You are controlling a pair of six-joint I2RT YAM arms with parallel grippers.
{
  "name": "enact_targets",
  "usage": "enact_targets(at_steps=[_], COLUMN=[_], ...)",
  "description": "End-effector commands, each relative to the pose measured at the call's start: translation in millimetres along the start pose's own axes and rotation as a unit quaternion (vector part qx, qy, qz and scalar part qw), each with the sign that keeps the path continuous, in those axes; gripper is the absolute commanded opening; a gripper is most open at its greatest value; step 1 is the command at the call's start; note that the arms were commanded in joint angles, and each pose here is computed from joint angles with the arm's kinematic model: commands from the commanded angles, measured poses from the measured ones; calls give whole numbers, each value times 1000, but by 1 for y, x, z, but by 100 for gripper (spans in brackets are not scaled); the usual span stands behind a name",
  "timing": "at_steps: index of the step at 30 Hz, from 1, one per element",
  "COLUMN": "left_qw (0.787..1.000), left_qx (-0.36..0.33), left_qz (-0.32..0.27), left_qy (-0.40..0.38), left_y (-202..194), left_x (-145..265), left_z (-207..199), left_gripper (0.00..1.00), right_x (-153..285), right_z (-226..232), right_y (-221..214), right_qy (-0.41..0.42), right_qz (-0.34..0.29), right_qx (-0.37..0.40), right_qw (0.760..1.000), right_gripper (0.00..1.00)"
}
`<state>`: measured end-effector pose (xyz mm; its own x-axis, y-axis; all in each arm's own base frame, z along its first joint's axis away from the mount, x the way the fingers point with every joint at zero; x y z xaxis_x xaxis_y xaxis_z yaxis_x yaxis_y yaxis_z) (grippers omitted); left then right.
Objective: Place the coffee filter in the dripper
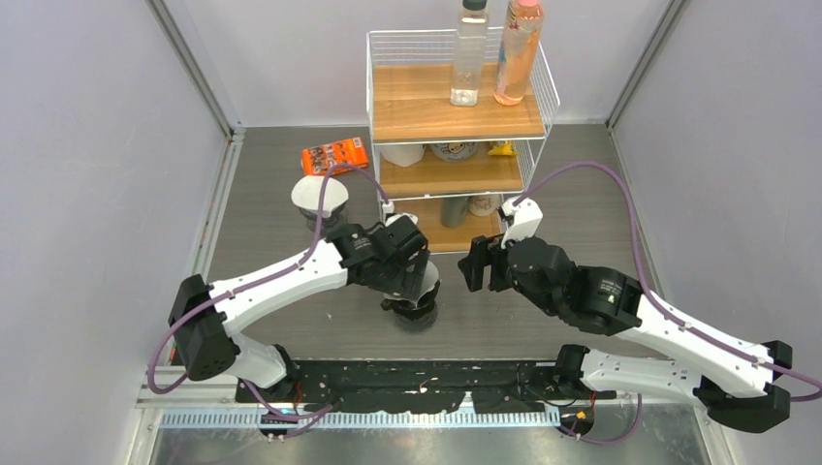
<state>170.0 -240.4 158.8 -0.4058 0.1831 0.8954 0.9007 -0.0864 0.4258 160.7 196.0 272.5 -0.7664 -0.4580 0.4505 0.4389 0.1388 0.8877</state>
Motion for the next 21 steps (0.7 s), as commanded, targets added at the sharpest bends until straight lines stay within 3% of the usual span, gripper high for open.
enact_targets(at_steps=[1, 5, 12, 21], left_qw=[1000, 1000, 1000, 997], left_qx=[-12, -17, -21, -29], left_qz=[-16, -11, -12, -60], left_qy=[7, 15, 16, -34], left_y=[10, 9, 9, 22], left_x=[7, 5, 7, 36], left_z=[-4, -4, -5, -21], left_gripper=[100, 100, 100, 100], right_x=[1, 1, 3, 9], right_z=[-9, -12, -13, -13], right_y=[4, 2, 1, 5], right_qy=[-23, -27, -24, -13], right_qz=[-21, -21, -27, -41], right_qx=[-15, -14, -17, -24], right_qw=[999, 999, 999, 999], right_gripper=[82, 89, 91, 98])
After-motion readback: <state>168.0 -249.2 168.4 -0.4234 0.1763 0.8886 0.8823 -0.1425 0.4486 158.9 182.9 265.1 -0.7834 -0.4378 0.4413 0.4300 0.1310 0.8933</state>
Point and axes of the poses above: each gripper's point midway between its finger pads, its own x axis back along the fingers, its own z axis along the line the jaws close on, y = z × x, the point moved 2 cm from there along x, back along the fingers, and after that the axes turned 10 degrees about x, right-handed, at the moved point
